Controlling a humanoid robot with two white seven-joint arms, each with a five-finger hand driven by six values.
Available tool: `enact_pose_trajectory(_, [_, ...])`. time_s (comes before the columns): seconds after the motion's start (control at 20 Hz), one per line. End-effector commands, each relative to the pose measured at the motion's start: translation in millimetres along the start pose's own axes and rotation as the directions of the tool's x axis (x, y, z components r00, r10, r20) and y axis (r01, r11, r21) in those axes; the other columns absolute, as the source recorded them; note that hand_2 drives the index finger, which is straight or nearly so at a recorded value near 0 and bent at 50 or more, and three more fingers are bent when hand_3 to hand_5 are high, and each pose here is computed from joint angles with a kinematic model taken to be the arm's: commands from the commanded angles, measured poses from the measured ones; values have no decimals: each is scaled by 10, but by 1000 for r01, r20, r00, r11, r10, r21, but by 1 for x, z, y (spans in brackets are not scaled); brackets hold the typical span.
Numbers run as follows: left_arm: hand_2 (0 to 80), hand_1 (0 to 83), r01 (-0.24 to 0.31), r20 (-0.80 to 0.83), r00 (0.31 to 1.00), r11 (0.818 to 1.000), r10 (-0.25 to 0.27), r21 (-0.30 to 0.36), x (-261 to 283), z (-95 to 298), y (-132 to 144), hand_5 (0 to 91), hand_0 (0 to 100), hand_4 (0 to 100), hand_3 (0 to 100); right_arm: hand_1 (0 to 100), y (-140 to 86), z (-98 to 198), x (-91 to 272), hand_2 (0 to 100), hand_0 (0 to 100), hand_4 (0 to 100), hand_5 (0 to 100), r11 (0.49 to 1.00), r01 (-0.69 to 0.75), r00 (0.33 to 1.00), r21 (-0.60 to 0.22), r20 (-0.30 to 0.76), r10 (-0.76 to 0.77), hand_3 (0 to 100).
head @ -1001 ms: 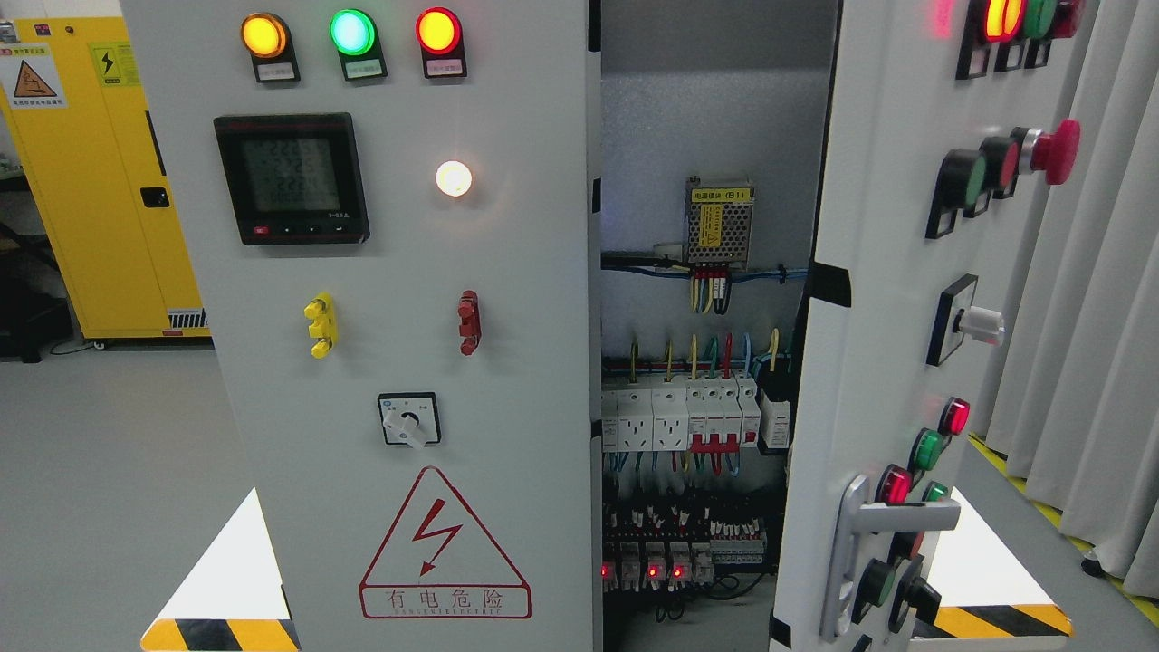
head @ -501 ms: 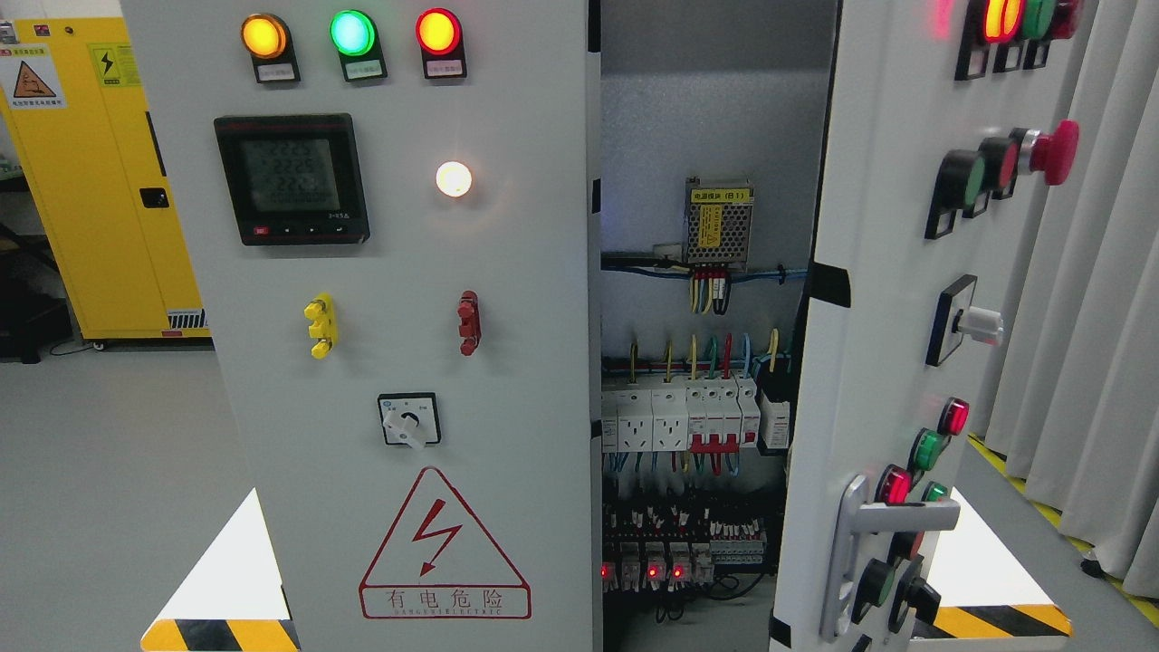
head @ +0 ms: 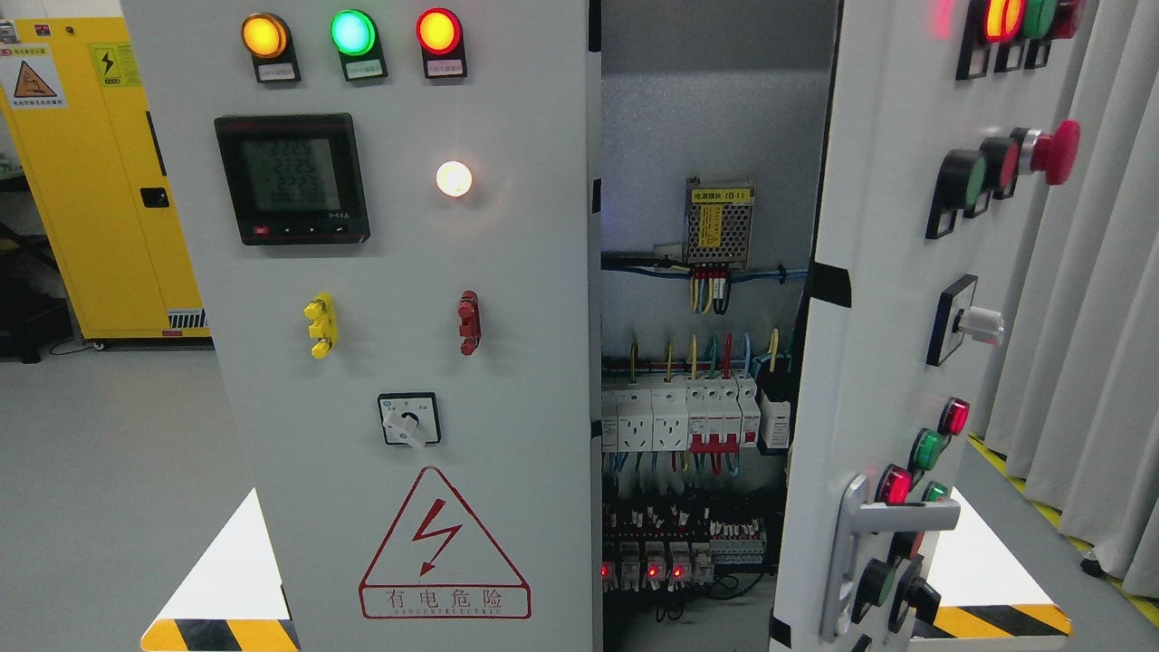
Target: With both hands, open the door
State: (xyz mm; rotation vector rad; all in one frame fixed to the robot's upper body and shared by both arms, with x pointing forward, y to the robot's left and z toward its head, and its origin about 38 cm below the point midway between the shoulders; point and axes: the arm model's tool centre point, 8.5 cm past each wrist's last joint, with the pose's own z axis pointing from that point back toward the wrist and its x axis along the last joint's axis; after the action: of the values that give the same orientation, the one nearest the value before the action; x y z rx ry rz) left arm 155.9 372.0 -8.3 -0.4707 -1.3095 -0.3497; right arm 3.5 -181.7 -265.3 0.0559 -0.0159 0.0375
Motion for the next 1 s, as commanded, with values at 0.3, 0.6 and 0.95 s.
enact_pose_trajectory(0.3, [0, 0, 425, 278, 892, 868, -356, -255, 220, -5, 33, 0, 16, 48, 57, 67, -3, 0, 0, 0, 214, 0, 0, 1000, 0, 1000, -4, 0, 0, 0])
enact_pose_trajectory(0.6, [0, 0, 445, 306, 881, 852, -362, -276, 276, -40, 43, 0, 2, 26, 23, 66, -4, 0, 0, 0, 214, 0, 0, 1000, 0, 1000, -5, 0, 0, 0])
enact_pose_trajectory(0.95, [0, 0, 437, 322, 888, 822, -328, -365, 296, -81, 28, 0, 0, 3, 2, 68, -4, 0, 0, 0, 214, 0, 0, 1000, -2, 1000, -6, 0, 2, 0])
